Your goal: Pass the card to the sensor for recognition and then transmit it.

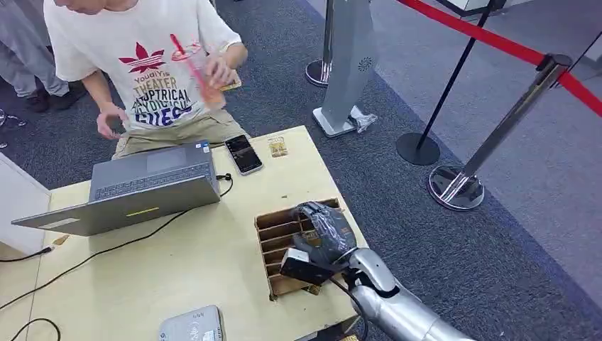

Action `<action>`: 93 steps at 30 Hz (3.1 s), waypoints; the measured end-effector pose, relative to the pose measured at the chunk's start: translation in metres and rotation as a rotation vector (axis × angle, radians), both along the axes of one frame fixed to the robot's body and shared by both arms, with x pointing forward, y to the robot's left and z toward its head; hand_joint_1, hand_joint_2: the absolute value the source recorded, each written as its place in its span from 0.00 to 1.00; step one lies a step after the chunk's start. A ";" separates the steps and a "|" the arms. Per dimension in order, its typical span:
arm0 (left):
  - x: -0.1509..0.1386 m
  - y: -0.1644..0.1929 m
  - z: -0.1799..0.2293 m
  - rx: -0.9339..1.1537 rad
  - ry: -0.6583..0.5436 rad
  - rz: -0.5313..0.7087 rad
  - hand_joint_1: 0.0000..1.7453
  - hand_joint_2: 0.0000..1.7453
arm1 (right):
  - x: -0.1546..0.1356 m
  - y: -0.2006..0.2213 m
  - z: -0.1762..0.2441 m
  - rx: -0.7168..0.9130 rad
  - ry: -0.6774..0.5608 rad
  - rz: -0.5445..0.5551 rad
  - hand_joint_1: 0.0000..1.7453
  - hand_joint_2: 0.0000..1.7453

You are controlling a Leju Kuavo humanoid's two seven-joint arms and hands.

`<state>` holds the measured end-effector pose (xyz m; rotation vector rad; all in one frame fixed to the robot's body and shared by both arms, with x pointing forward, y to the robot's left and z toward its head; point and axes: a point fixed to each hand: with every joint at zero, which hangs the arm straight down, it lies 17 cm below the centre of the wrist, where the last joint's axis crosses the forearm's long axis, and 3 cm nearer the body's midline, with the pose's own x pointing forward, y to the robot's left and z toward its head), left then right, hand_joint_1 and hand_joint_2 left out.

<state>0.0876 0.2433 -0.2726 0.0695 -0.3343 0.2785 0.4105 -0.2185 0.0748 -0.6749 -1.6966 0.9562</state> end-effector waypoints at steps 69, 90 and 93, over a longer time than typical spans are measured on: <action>0.001 -0.003 0.001 0.001 -0.002 0.022 0.00 0.00 | 0.003 0.014 0.036 -0.224 -0.108 0.122 0.43 1.00; 0.000 -0.002 0.000 -0.002 0.000 0.035 0.00 0.00 | 0.011 0.011 0.019 -0.230 -0.049 0.125 0.52 1.00; -0.001 -0.001 0.000 -0.002 0.000 0.037 0.00 0.00 | 0.013 0.010 0.017 -0.233 -0.044 0.127 0.51 1.00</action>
